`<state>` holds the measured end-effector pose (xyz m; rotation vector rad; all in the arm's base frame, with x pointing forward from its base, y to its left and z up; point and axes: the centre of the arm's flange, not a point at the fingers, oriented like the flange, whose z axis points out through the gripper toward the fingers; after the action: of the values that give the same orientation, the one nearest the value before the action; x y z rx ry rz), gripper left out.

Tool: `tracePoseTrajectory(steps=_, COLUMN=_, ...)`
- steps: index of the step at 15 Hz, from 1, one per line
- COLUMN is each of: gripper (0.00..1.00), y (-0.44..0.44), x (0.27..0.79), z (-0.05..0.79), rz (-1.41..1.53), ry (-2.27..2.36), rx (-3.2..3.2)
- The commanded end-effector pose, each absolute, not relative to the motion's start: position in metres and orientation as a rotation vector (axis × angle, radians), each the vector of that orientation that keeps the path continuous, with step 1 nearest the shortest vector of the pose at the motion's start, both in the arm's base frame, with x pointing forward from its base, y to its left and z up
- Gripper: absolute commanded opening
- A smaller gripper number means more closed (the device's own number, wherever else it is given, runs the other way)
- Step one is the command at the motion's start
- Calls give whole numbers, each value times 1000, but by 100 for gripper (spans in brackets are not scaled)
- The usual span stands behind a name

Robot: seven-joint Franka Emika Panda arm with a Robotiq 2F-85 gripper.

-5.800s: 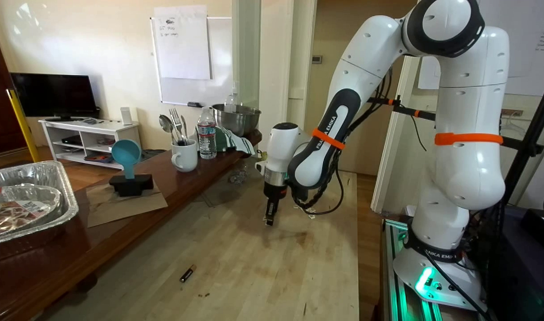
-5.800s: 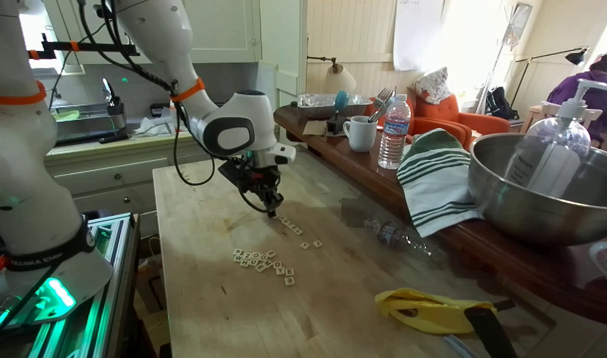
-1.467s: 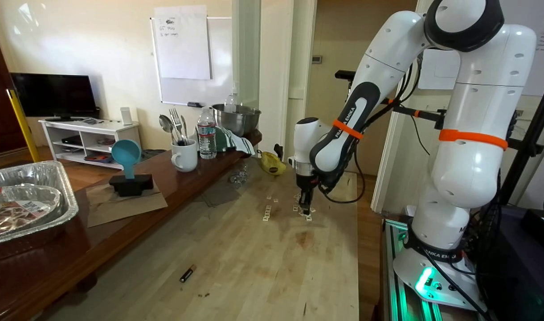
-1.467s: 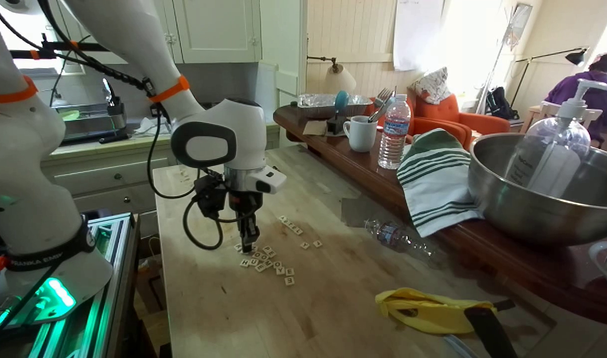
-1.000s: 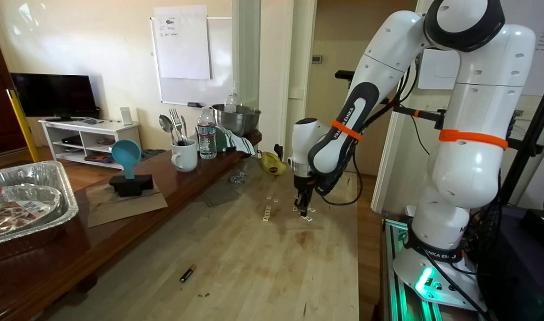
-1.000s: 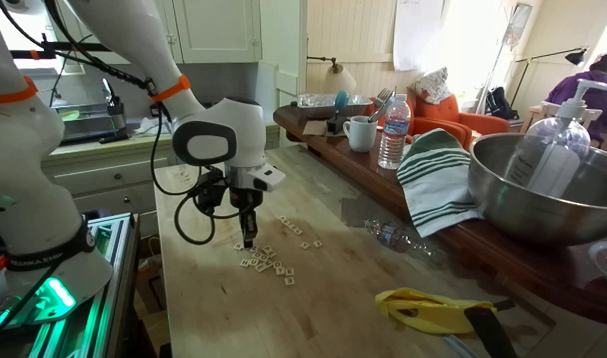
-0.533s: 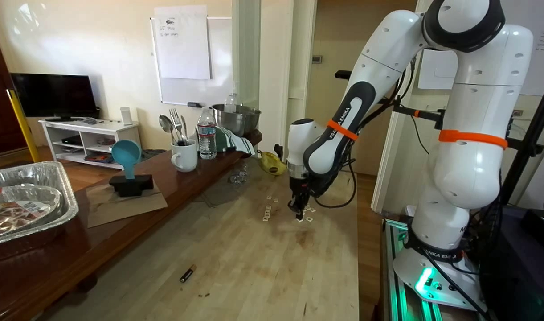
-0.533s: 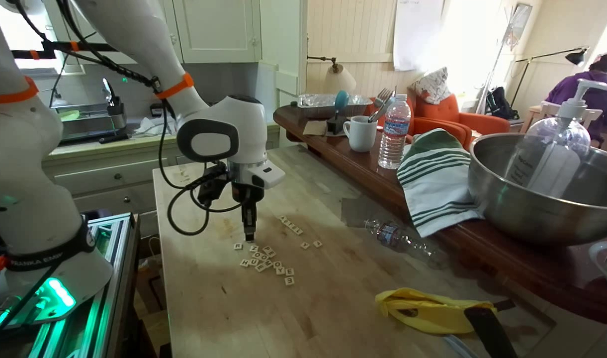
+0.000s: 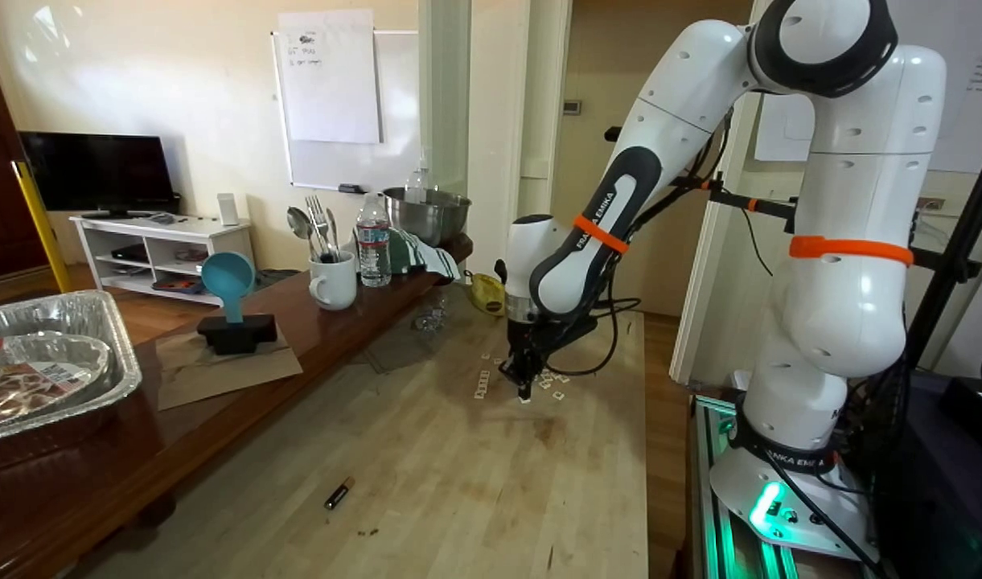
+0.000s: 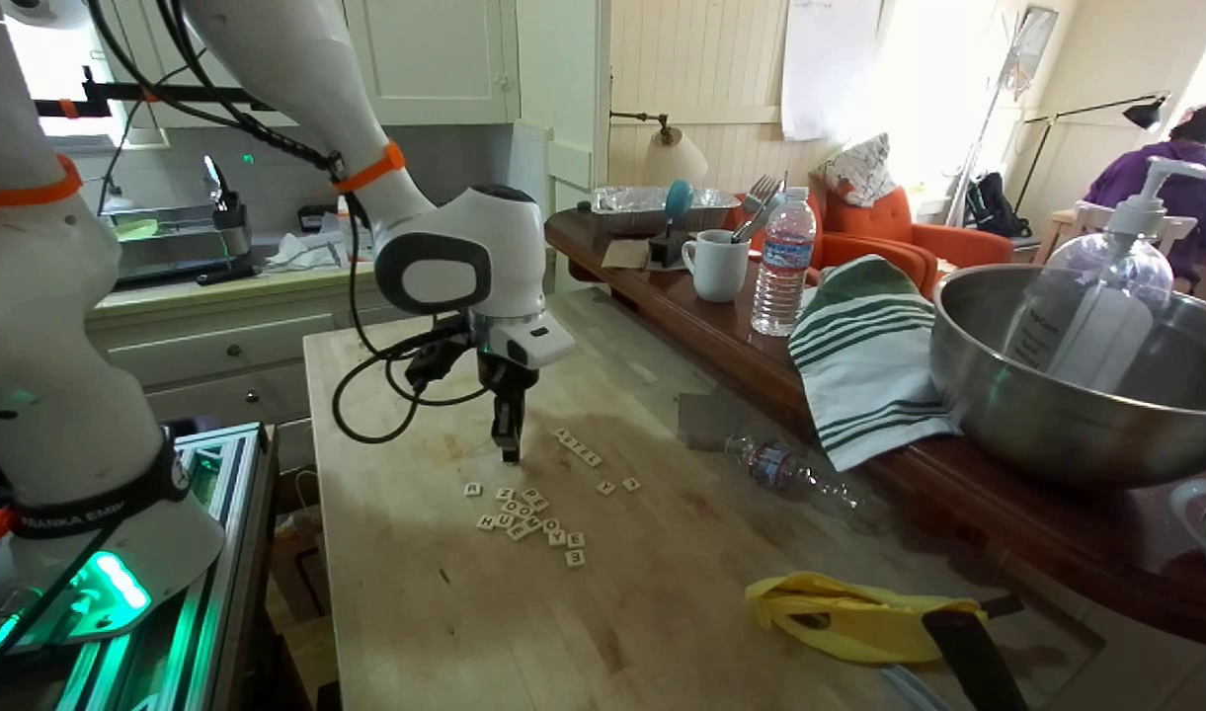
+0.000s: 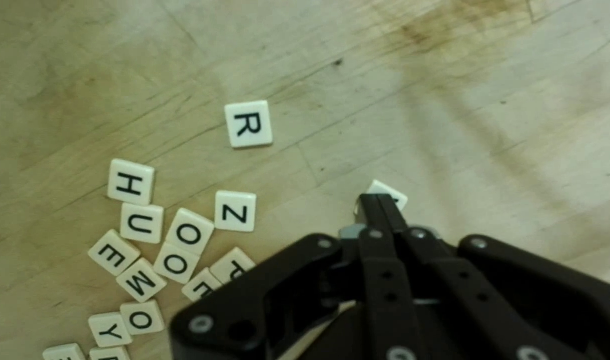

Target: Replace the letter P with W and remove the letter L from the pile of letters on the left to spell the word WASTE

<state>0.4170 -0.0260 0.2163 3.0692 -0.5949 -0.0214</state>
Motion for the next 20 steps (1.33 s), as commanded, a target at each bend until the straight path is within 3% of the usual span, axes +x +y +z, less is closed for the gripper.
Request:
tracePoseTrajectory(steps=1, gripper=0, y=-14, x=428, z=205, rz=-57, ry=-723, rx=3063)
tracePoseTrajectory(steps=20, gripper=0, y=9, x=465, z=206, rz=4, ry=-1030, rx=3016)
